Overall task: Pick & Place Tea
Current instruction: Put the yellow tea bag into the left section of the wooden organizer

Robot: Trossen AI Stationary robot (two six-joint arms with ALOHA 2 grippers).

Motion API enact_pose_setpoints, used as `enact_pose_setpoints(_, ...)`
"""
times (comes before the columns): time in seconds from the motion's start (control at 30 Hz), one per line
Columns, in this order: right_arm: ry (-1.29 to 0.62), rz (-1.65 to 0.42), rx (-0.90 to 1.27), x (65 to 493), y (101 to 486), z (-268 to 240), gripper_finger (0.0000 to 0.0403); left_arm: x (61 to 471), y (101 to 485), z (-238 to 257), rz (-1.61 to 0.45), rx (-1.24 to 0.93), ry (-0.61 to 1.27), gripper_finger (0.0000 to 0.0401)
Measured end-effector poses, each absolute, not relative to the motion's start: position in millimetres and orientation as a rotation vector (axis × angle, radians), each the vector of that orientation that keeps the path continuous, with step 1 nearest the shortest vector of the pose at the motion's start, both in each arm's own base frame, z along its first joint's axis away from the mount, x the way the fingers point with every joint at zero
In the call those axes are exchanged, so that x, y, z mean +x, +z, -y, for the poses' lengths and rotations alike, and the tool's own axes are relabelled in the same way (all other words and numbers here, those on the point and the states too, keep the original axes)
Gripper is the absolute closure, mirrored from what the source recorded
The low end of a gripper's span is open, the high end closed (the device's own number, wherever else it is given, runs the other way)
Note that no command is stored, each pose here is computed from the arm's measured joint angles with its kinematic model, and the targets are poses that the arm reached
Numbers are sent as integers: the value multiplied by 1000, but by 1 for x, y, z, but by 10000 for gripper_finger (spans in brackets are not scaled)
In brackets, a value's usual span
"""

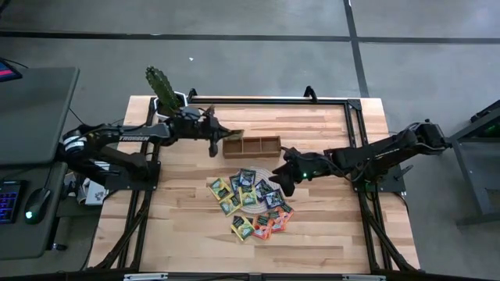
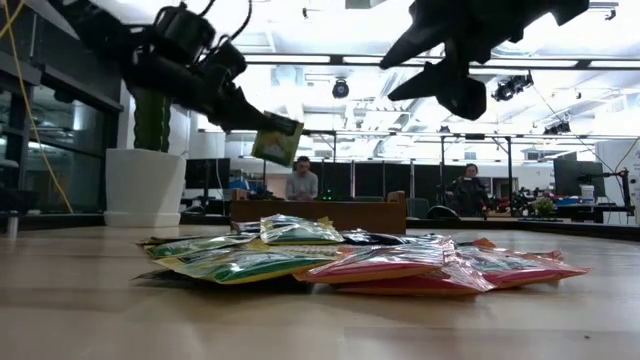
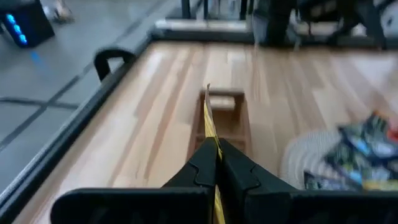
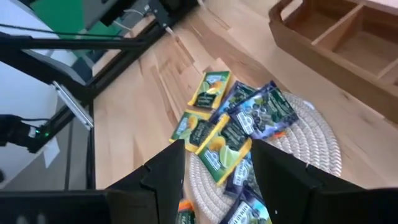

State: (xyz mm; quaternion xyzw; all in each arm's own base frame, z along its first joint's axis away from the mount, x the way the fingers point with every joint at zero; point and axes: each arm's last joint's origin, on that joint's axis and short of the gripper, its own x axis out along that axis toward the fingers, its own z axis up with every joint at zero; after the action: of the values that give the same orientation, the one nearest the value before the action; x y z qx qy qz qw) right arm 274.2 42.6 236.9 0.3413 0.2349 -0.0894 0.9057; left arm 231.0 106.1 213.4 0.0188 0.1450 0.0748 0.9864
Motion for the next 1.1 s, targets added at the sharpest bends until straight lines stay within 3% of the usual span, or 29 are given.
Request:
enact_pose_setpoints(0.27,-202,-473,700,274,237,-42,222,207,195,-117,-159,-54,159,401)
enact_pose_setpoints(1.1,-211,-419,685,276,241,-41,222,224,153,-127,-230,-135,126,401)
